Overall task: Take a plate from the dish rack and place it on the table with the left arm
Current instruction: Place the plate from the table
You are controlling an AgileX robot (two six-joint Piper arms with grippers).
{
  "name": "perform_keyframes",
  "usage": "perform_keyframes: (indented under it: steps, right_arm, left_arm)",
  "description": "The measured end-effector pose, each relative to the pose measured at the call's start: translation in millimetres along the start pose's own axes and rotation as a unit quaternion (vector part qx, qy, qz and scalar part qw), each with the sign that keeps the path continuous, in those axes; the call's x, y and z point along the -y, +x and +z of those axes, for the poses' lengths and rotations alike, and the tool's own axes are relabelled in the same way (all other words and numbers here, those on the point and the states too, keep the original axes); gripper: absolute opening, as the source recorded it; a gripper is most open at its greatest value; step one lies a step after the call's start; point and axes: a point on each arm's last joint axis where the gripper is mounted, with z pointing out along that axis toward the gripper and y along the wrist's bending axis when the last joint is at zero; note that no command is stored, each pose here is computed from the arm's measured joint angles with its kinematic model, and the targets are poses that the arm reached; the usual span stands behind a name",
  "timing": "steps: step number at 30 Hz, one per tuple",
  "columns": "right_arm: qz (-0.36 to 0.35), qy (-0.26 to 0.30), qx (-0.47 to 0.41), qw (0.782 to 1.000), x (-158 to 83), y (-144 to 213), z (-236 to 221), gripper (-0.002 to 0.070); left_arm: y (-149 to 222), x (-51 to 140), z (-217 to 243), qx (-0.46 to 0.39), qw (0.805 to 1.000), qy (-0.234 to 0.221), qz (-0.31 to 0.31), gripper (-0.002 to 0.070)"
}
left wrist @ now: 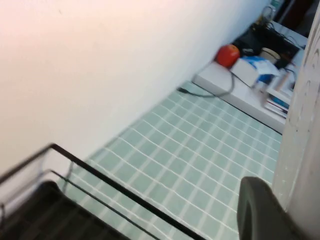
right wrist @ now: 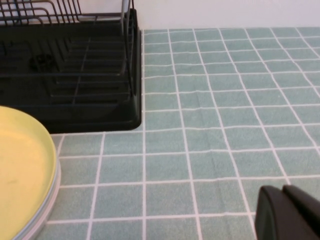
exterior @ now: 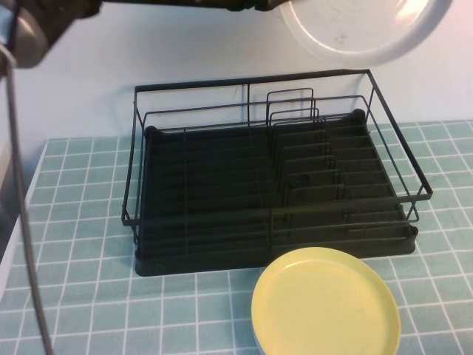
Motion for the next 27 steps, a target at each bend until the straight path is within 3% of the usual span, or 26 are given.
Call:
perform_keyframes:
  steps: [7, 13, 17, 21, 27]
  right_arm:
    - [0.0, 0.0, 0.0, 1.0, 0.0, 0.0, 0.0, -0.0001]
    - [0.0, 0.0, 0.0, 1.0, 0.0, 0.0, 0.0, -0.0001]
    - [0.0, 0.0, 0.0, 1.0, 0.0, 0.0, 0.0, -0.0001]
    - [0.0, 0.0, 0.0, 1.0, 0.0, 0.0, 0.0, -0.0001]
    - [0.0, 0.0, 0.0, 1.0, 0.0, 0.0, 0.0, -0.0001]
  left_arm:
    - [7.4, 15.4, -36.2, -0.124, 0.984, 0.052, -0.118, 0.0098]
    - [29.1, 30.9, -23.1, -0.186, 0.969, 0.052, -0.154, 0.0098]
    - [63.9, 53.9, 0.9, -0.258, 0.952, 0.063, -0.156, 0.0098]
    - [114.3, 70.2, 25.2, -0.335, 0.922, 0.078, -0.179, 0.0098]
    - [166.9, 65.7, 36.9, -0.349, 0.901, 0.08, -0.243, 0.0098]
